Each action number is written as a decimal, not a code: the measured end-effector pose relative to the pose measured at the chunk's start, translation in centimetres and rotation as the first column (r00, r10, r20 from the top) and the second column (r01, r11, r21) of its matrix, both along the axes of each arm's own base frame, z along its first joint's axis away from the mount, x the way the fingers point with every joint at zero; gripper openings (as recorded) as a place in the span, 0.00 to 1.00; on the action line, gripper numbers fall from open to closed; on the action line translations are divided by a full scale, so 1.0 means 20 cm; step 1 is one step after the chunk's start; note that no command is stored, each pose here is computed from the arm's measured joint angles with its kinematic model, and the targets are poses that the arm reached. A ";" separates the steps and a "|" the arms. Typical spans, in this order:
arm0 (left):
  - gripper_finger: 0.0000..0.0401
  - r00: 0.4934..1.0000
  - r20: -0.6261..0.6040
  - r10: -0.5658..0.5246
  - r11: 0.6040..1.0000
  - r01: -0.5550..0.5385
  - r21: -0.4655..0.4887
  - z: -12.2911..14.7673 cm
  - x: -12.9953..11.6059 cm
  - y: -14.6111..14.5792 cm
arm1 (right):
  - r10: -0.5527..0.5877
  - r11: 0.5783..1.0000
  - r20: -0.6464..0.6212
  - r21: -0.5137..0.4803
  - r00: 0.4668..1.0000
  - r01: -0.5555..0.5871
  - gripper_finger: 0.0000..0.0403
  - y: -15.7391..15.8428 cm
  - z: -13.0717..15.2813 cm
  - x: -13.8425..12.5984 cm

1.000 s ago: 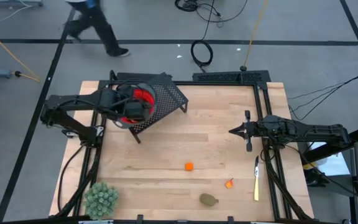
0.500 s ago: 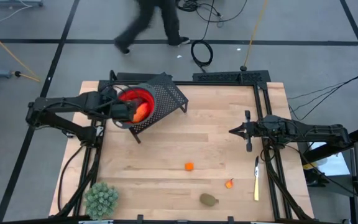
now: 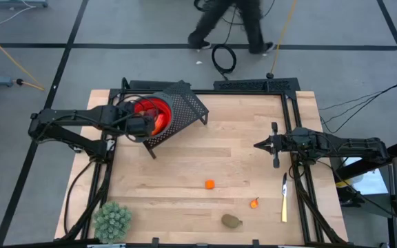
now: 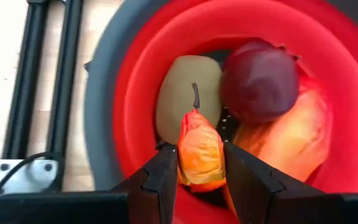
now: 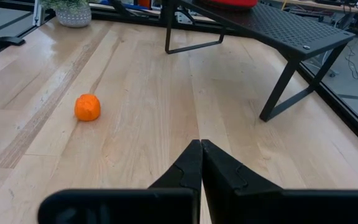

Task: Pick & Place Fruit
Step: Put the peach into the red strainer bowl on the shelf, then put the orange into the red strainer bowl on the shelf

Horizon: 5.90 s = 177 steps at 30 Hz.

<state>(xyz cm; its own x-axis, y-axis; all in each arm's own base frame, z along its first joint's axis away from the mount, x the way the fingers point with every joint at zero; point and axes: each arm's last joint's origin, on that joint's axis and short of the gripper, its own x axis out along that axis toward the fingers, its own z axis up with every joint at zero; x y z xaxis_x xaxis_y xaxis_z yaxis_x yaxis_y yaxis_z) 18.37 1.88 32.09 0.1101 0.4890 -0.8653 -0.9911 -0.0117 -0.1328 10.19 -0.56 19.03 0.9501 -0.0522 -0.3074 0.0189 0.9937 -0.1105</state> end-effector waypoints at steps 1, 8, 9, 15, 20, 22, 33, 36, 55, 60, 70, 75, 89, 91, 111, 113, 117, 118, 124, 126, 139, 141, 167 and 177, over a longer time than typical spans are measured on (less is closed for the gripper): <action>0.31 1.000 0.001 -0.001 1.000 0.001 -0.003 0.00 0.00 0.00 | 0.000 1.000 0.000 0.000 1.000 0.000 0.00 0.00 0.00 0.00; 0.31 1.000 -0.010 -0.023 1.000 0.023 -0.007 0.00 0.00 0.00 | 0.000 1.000 0.000 0.000 1.000 0.000 0.00 0.00 0.00 0.00; 0.31 0.999 -0.015 -0.032 0.999 0.032 -0.006 0.00 0.00 0.00 | 0.000 1.000 0.000 0.000 1.000 0.000 0.00 0.00 0.00 0.00; 0.31 0.999 -0.025 -0.047 0.999 0.047 0.003 0.00 0.00 0.00 | 0.000 1.000 0.000 0.000 1.000 0.000 0.00 0.00 0.00 0.00; 0.31 0.998 -0.029 -0.054 0.999 0.054 0.004 0.00 0.00 0.00 | 0.000 1.000 0.000 0.000 1.000 0.000 0.00 0.00 0.00 0.00; 0.31 0.998 -0.030 -0.054 0.999 0.054 0.004 0.00 0.00 0.00 | 0.000 1.000 0.000 0.000 1.000 0.000 0.00 0.00 0.00 0.00; 0.37 0.998 -0.028 -0.053 0.999 0.053 -0.002 0.00 0.00 0.00 | 0.000 1.000 0.000 0.000 1.000 0.000 0.00 0.00 0.00 0.00; 0.45 0.998 -0.029 -0.052 0.999 0.052 0.000 0.00 0.00 0.00 | 0.000 1.000 0.000 0.000 1.000 0.000 0.00 0.00 0.00 0.00; 0.63 0.896 0.373 -0.239 0.967 0.185 0.175 0.35 0.07 -0.07 | 0.001 1.000 0.006 0.000 1.000 -0.001 0.00 0.00 0.00 0.00; 0.56 0.760 0.508 -0.406 0.908 0.271 0.319 0.43 0.20 -0.17 | 0.002 1.000 0.005 0.001 1.000 -0.002 0.00 0.00 0.00 0.00; 0.37 0.603 0.484 -0.633 0.771 0.438 0.462 0.35 0.49 -0.43 | 0.004 1.000 0.005 0.001 1.000 -0.004 0.00 0.00 0.00 0.00; 0.28 0.554 0.489 -0.674 0.739 0.495 0.457 0.25 0.63 -0.57 | 0.004 1.000 0.005 0.001 1.000 -0.004 0.00 0.00 0.00 0.00; 0.02 0.481 0.573 -0.664 0.742 0.519 0.425 0.02 0.88 -0.85 | 0.004 1.000 0.004 0.000 1.000 -0.004 0.00 0.00 0.00 0.00; 0.01 0.488 0.565 -0.666 0.741 0.522 0.423 0.03 0.90 -0.86 | 0.005 1.000 0.004 -0.001 1.000 -0.005 0.00 0.00 0.00 0.00; 0.00 0.608 0.322 -0.726 0.684 0.688 0.245 -0.01 1.21 -0.91 | 0.005 1.000 0.000 -0.003 1.000 -0.005 0.00 0.00 0.00 0.00; 0.00 0.612 0.285 -0.738 0.672 0.708 0.217 -0.04 1.24 -0.91 | 0.006 1.000 0.000 -0.003 1.000 -0.006 0.00 0.00 0.00 0.00; 0.00 0.622 0.245 -0.744 0.664 0.729 0.164 -0.08 1.25 -0.89 | 0.012 1.000 -0.001 -0.023 1.000 -0.012 0.00 0.00 0.00 0.00; 0.00 0.630 0.241 -0.738 0.670 0.727 0.152 -0.10 1.26 -0.88 | 0.014 1.000 -0.001 -0.028 1.000 -0.014 0.00 0.00 0.00 0.00; 0.00 0.665 0.191 -0.722 0.686 0.725 0.065 -0.19 1.28 -0.83 | 0.015 0.999 -0.002 -0.031 1.000 -0.015 0.00 0.00 0.00 0.00; 0.00 0.664 0.178 -0.726 0.679 0.733 0.038 -0.23 1.30 -0.83 | 0.015 0.999 -0.001 -0.032 1.000 -0.015 0.00 0.00 0.00 0.00; 0.00 0.687 0.103 -0.719 0.683 0.726 -0.079 -0.40 1.33 -0.81 | 0.014 0.999 -0.002 -0.032 1.000 -0.014 0.00 0.00 0.00 0.00; 0.00 0.691 0.098 -0.716 0.686 0.723 -0.078 -0.40 1.33 -0.80 | 0.014 0.999 -0.002 -0.032 1.000 -0.014 0.00 0.00 0.00 0.00; 0.45 0.697 0.090 -0.712 0.674 0.713 -0.193 -0.59 1.39 -0.79 | 0.014 0.999 0.001 -0.032 1.000 -0.014 0.00 0.00 0.00 0.00; 0.79 0.709 0.076 -0.701 0.677 0.696 -0.241 -0.69 1.42 -0.79 | 0.014 0.999 0.001 -0.031 1.000 -0.014 0.00 0.00 0.00 0.00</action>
